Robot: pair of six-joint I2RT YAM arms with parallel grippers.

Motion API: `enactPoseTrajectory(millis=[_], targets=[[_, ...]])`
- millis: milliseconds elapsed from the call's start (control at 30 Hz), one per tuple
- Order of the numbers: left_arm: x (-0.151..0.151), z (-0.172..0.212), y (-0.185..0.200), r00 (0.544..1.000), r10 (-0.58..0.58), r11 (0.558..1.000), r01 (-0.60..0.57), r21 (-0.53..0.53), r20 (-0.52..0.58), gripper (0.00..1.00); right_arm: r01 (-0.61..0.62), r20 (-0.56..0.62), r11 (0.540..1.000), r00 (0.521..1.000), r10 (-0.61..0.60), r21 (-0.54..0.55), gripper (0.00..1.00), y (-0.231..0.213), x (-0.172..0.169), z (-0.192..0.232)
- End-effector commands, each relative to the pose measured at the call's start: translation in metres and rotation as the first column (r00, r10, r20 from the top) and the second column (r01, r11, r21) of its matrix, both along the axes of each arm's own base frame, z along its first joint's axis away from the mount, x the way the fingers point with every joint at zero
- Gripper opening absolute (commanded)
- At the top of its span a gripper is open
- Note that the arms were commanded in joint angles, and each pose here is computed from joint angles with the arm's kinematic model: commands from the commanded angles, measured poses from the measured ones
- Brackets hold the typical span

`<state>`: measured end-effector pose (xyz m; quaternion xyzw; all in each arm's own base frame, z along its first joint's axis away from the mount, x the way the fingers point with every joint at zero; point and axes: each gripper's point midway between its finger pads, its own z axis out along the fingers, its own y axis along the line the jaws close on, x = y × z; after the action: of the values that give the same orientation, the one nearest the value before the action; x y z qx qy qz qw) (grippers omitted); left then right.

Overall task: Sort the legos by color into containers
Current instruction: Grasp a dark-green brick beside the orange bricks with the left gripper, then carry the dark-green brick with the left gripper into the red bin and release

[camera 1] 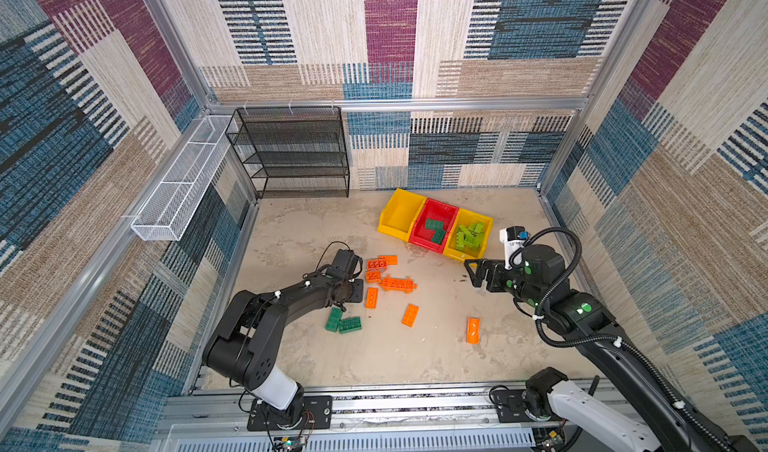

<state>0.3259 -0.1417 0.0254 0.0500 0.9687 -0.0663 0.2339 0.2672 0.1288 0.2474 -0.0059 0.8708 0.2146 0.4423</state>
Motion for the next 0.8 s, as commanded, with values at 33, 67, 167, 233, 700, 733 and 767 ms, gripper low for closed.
enactPoseTrajectory(millis=[33, 67, 167, 233, 700, 733, 767], targets=[[-0.001, -0.006, -0.004, 0.999, -0.011, 1.0, 0.011, -0.01, -0.035, 0.37, -0.003, 0.014, 1.0, 1.0, 0.002, 0.013, 1.0, 0.003, 0.003, 0.004], [0.0, -0.006, -0.004, 0.999, -0.01, 1.0, 0.01, -0.01, -0.038, 0.35, -0.005, 0.012, 1.0, 1.0, 0.005, 0.015, 0.99, 0.003, 0.003, 0.003], [0.002, -0.001, -0.007, 0.999, -0.012, 1.0, 0.012, -0.017, -0.046, 0.26, -0.008, 0.007, 1.0, 1.0, 0.008, 0.019, 1.0, 0.004, 0.002, 0.0], [0.006, 0.009, -0.011, 0.999, -0.017, 0.999, 0.015, -0.034, -0.037, 0.21, -0.008, 0.007, 1.0, 1.0, 0.008, 0.018, 1.0, 0.004, 0.003, -0.001], [0.12, 0.132, -0.136, 0.96, -0.195, 0.957, 0.231, -0.174, 0.199, 0.18, -0.027, 0.02, 0.999, 0.999, 0.027, 0.018, 1.0, 0.01, 0.01, -0.016], [0.13, 0.137, -0.149, 0.952, -0.215, 0.952, 0.254, -0.17, 0.219, 0.18, -0.022, 0.026, 1.0, 0.999, 0.022, 0.017, 1.0, 0.009, 0.011, -0.015], [0.138, 0.139, -0.163, 0.944, -0.234, 0.946, 0.276, -0.172, 0.233, 0.18, -0.016, 0.028, 1.0, 0.999, 0.015, 0.013, 1.0, 0.008, 0.011, -0.015]])
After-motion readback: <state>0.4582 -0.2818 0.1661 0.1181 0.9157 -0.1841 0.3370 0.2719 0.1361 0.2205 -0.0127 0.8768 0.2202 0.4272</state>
